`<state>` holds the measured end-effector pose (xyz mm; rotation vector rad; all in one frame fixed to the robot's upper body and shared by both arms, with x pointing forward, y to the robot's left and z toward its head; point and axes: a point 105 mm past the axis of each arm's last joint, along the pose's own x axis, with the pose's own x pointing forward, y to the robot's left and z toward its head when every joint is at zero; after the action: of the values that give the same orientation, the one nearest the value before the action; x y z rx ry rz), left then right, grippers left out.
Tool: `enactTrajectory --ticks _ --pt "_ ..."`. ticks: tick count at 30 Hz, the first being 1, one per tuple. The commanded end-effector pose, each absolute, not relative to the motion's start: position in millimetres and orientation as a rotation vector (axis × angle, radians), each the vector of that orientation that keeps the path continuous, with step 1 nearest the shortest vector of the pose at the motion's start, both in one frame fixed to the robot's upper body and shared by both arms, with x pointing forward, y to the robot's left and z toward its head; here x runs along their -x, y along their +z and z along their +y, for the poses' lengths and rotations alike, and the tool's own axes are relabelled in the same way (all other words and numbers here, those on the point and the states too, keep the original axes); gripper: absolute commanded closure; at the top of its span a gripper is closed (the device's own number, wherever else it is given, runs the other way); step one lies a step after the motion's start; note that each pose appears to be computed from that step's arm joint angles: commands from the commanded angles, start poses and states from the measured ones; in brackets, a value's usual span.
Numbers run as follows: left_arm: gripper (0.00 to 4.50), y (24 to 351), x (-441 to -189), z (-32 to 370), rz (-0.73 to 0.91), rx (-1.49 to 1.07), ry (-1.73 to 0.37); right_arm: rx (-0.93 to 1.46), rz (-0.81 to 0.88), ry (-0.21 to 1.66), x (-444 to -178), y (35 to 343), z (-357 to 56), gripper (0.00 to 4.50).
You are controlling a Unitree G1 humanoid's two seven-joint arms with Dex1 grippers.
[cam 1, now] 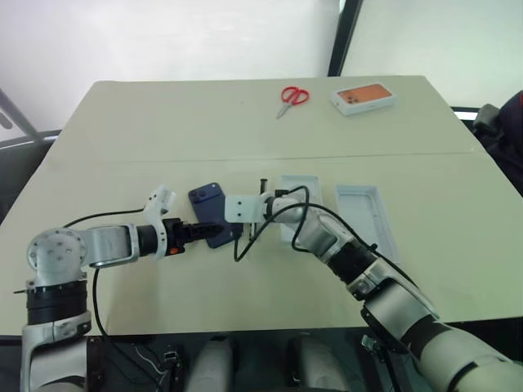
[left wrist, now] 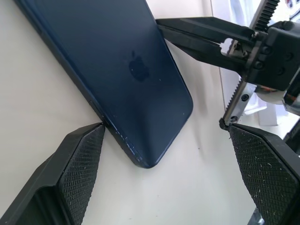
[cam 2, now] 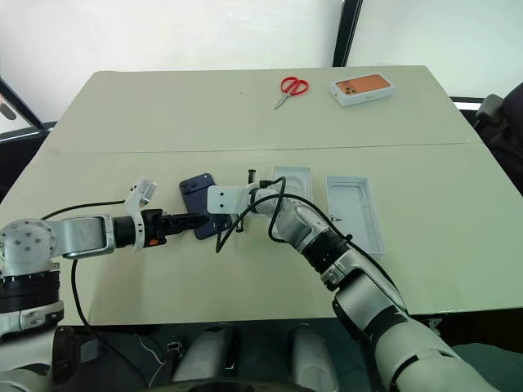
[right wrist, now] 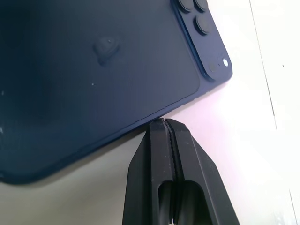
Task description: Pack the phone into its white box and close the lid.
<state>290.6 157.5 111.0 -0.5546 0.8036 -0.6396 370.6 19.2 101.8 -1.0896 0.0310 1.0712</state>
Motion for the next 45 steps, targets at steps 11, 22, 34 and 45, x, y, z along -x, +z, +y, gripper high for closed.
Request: enactTrajectory --ticks 11,22,34,45 --pt "0.08 88 -284 180 0.828 0.634 -0.428 1.148 0.056 1.077 -358 101 -11 4.50" --pt "0.08 91 -292 179 0.808 0.686 -0.336 1.118 0.029 1.187 -342 93 10 4.50" --pt "0.08 98 -294 165 0.806 0.751 -0.358 1.072 -0.016 1.270 -325 90 32 4.50" --pt "0.08 112 -296 156 0.760 0.843 -0.403 1.038 -0.016 1.271 -326 90 36 4.50"
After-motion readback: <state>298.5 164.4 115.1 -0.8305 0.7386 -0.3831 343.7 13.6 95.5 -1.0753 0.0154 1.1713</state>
